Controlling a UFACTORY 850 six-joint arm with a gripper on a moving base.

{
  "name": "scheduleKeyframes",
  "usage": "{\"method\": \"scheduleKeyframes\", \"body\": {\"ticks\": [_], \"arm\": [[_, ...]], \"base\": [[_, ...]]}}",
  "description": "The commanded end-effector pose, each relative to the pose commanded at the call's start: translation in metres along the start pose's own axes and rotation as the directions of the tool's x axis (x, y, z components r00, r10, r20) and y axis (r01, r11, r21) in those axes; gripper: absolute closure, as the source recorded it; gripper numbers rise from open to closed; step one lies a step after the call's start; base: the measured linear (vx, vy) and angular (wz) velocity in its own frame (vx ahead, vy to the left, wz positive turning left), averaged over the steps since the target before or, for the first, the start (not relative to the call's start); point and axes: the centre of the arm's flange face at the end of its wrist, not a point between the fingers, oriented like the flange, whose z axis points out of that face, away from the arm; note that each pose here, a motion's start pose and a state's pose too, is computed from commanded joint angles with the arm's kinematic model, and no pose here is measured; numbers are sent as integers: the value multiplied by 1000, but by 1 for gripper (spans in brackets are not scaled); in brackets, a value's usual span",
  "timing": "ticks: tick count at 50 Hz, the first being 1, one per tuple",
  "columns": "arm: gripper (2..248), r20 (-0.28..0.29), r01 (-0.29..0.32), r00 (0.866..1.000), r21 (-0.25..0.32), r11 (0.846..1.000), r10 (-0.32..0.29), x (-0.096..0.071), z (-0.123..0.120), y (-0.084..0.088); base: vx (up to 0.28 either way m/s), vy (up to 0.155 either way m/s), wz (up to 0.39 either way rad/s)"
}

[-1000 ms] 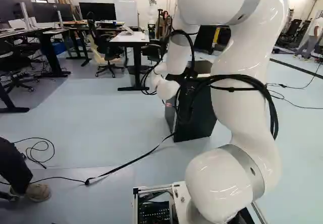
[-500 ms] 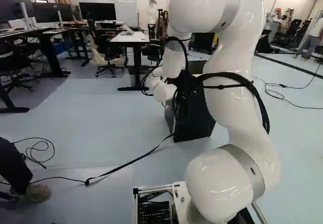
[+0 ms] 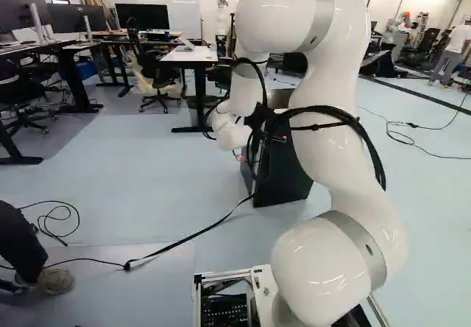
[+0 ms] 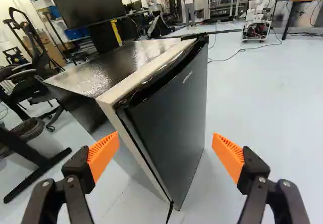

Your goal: Open the fridge door

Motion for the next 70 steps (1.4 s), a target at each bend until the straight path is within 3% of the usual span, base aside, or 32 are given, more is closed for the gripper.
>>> {"method": "scheduleKeyframes", "body": {"ticks": [20,37,61,70], "arm": [[3,-10,-16,1000,19,1000,16,-9,-11,-24],[3,-20,-45,999,27,999,46,-13,1,-50],[3,-25,-54,998,18,998,54,-12,8,-52],[3,-26,4,1000,16,1000,-4,-12,8,-52]], "base": [[0,0,0],[0,0,0],[0,0,0],[0,0,0]]}}
